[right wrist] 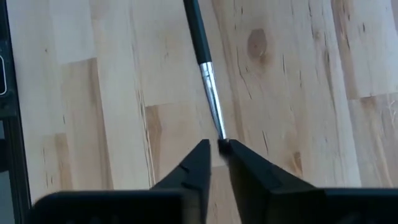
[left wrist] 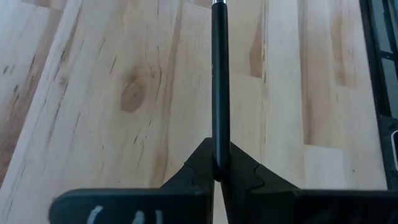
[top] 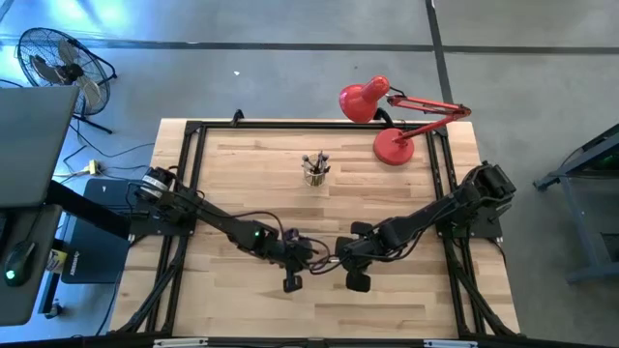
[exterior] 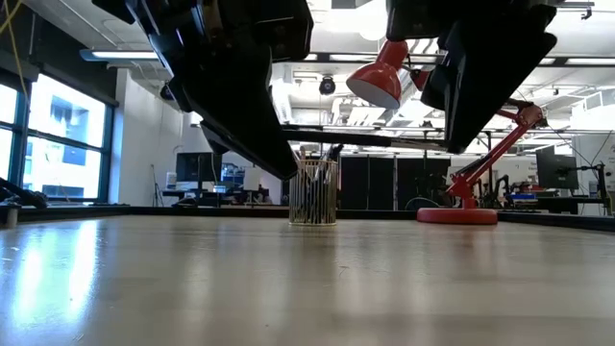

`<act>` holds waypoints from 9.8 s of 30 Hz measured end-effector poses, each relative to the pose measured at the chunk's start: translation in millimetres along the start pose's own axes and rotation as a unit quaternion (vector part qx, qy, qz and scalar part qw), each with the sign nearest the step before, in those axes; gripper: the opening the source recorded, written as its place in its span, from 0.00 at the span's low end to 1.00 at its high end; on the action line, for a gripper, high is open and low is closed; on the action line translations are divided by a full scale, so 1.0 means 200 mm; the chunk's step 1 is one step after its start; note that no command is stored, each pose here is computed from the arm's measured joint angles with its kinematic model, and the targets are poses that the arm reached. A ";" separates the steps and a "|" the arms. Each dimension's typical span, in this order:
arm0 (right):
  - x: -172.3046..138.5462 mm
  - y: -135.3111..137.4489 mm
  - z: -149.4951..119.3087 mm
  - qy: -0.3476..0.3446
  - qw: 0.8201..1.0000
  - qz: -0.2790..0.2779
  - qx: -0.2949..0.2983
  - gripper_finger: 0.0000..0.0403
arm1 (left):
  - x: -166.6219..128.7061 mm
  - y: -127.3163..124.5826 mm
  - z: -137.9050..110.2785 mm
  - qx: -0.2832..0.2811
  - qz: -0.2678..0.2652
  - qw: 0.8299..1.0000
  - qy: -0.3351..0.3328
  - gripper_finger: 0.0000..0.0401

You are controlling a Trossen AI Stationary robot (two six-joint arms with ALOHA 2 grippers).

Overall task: Pick & Place Makeup Brushes
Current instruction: Put the foundation brush into the makeup brush holder, then return to Home Position

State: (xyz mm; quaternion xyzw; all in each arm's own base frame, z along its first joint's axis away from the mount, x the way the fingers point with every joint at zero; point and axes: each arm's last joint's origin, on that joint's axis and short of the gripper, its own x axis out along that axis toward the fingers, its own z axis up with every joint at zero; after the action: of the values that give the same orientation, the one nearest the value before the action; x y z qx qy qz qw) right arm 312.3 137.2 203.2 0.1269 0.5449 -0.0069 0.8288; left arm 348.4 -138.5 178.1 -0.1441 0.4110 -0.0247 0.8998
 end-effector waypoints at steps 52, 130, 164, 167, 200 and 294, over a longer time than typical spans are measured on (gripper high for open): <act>-0.33 -0.05 -0.09 -0.581 0.769 0.056 0.262 0.35 | -0.14 0.03 0.07 -0.212 -0.133 0.874 -0.417 0.02; -0.32 -1.07 0.38 -0.483 0.866 -0.130 0.007 0.04 | -0.92 0.80 0.04 -0.079 0.088 0.944 -0.307 0.30; -0.38 -1.13 0.40 -0.390 0.909 -0.144 -0.011 0.37 | -1.01 0.79 -0.05 -0.123 0.099 0.927 -0.340 0.30; -0.48 -1.11 0.37 -0.393 0.901 -0.184 -0.007 0.37 | -1.01 0.79 -0.05 -0.123 0.099 0.927 -0.340 0.30; -0.35 -0.78 -0.06 -0.389 0.921 -0.025 -0.024 0.00 | -0.91 0.65 -0.31 0.081 0.016 0.922 -0.377 0.30; -0.42 -0.86 -0.87 -0.444 0.890 0.012 -0.099 0.00 | -0.91 0.73 -0.81 0.134 -0.020 0.911 -0.389 0.30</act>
State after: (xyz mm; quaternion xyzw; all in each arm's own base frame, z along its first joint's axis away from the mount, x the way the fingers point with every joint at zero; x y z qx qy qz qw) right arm 95.5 -1.5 179.5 0.0341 0.1162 0.0017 0.9926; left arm 96.3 -7.2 171.0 -0.0281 0.0182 -0.0393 0.9987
